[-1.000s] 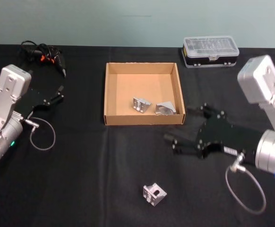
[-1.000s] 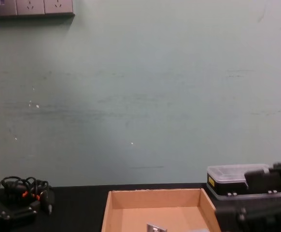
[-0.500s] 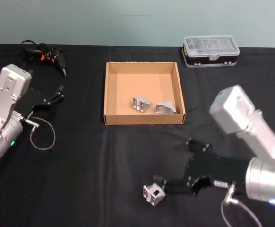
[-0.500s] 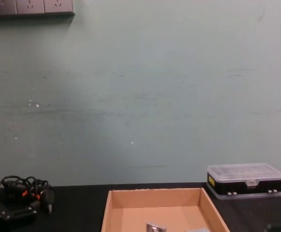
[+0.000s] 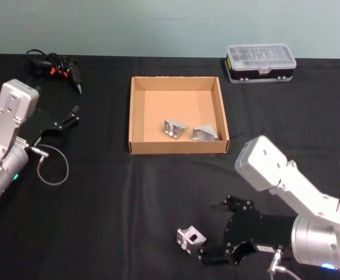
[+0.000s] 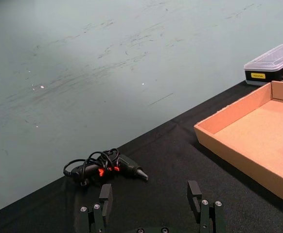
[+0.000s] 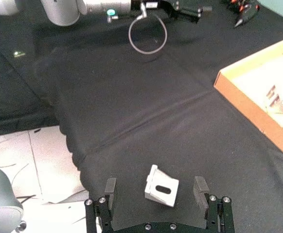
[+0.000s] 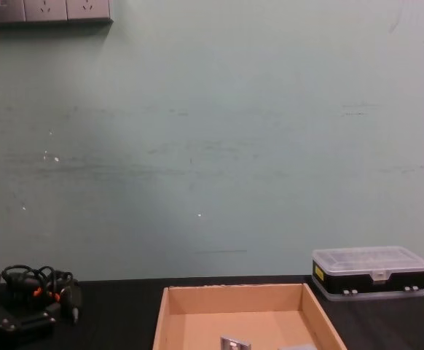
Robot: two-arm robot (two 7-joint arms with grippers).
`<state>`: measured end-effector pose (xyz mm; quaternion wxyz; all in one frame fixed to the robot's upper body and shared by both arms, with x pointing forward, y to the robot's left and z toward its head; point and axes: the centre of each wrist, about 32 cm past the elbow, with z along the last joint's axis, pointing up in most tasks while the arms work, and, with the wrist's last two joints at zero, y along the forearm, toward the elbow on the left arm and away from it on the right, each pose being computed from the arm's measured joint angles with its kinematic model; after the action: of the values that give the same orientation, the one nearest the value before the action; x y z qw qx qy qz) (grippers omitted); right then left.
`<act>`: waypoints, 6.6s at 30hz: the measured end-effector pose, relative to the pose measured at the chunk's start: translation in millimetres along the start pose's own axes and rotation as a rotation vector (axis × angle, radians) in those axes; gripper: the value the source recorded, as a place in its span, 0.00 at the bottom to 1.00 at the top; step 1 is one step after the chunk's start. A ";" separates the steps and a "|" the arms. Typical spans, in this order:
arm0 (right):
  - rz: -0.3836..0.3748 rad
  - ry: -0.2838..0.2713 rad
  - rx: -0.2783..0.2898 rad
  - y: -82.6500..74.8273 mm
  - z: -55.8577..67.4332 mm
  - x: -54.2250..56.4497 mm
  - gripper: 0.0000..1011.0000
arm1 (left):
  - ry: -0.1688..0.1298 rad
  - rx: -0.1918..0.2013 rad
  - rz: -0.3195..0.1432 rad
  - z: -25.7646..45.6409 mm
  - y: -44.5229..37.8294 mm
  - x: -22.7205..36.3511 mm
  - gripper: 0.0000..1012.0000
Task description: Use one hand to pick up the angle iron from the table and place it into the box.
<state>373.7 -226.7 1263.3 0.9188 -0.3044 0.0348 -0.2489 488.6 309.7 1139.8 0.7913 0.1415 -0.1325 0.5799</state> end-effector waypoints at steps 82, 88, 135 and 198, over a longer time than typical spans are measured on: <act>0.015 0.015 -0.067 53.8 -21.7 -7.3 0.51 | 0.000 0.000 0.000 0.0 0.0 0.0 1.00; 0.021 0.016 -0.064 54.1 -22.8 -7.5 0.31 | 0.000 0.000 0.000 0.0 0.0 0.0 1.00; -0.189 0.034 0.184 -14.0 -1.5 20.9 0.08 | 0.000 0.000 0.000 0.0 0.0 0.0 1.00; -0.404 0.043 0.153 139.3 36.6 147.2 0.08 | 0.000 0.000 0.000 0.0 0.0 0.0 1.00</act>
<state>571.0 -181.1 1225.6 0.8697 -0.2291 -0.0265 -0.4363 488.6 309.7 1139.8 0.7913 0.1415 -0.1325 0.5799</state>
